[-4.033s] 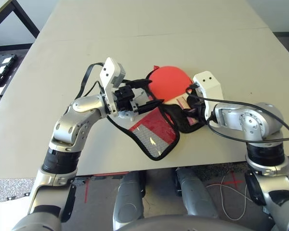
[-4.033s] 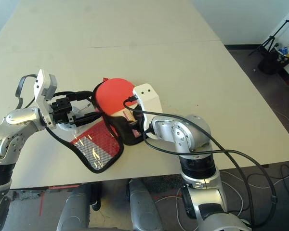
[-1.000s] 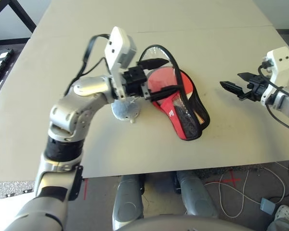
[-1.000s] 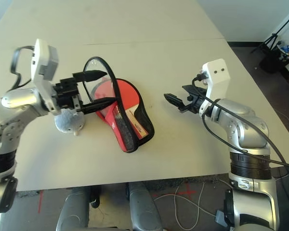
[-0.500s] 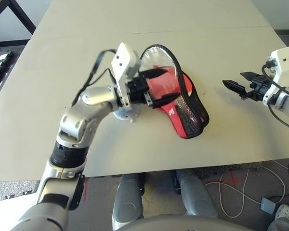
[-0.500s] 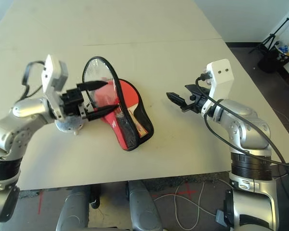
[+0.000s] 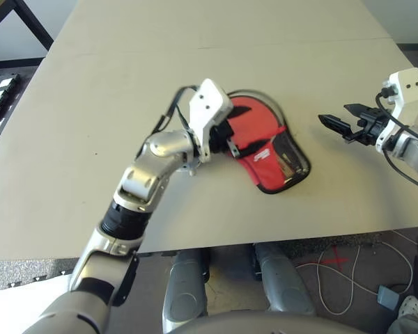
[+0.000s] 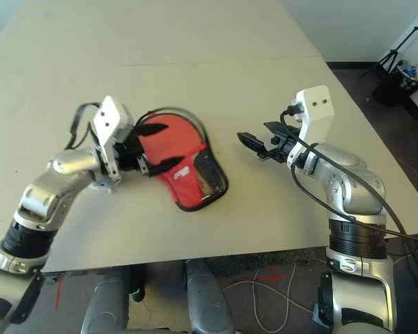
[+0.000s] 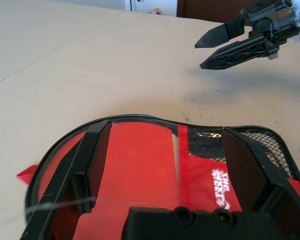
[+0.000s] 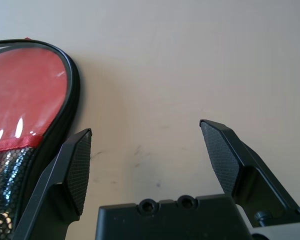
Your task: Store the ping-pong paddle in its case and zip it.
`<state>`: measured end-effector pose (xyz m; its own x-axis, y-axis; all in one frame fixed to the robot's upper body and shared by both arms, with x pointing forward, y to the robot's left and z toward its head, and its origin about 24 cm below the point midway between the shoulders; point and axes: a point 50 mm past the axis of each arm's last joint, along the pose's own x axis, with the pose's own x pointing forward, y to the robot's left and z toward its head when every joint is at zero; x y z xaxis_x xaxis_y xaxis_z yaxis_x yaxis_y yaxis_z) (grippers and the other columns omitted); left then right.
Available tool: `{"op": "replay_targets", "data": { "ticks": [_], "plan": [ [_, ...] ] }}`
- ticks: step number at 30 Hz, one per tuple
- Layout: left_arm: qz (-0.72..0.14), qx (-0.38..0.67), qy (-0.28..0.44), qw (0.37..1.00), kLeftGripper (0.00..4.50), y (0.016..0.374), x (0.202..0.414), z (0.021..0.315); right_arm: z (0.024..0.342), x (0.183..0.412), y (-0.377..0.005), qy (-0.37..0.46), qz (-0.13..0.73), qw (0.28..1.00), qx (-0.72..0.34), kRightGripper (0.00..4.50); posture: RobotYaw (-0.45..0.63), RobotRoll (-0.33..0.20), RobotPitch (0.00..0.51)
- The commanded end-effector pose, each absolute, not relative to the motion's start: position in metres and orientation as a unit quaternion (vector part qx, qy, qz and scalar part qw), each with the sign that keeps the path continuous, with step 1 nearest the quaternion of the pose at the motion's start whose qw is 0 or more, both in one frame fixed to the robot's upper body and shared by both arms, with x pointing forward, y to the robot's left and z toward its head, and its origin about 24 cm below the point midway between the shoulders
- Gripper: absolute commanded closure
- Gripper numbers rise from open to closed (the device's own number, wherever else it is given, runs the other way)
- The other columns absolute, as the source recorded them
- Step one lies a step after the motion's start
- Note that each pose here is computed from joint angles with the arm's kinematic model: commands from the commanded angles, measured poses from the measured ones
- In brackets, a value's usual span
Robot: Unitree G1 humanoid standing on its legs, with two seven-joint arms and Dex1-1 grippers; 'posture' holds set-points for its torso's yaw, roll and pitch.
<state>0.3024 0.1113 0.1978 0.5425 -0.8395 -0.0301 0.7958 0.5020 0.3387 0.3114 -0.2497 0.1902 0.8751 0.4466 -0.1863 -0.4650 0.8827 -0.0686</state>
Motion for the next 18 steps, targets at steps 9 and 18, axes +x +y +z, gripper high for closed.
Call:
{"op": "replay_targets", "data": {
  "ticks": [9,18],
  "plan": [
    [-0.471,0.156,-0.085,0.864,0.0,0.134,0.302,0.215,0.175,0.297,-0.232,0.195,0.386,0.898,0.074,0.05,-0.09,0.0,0.233],
    [-0.48,0.162,-0.078,0.859,0.0,0.137,0.299,0.215,0.158,0.29,-0.22,0.251,0.414,0.87,0.095,0.05,-0.09,0.0,0.239]
  ]
}}
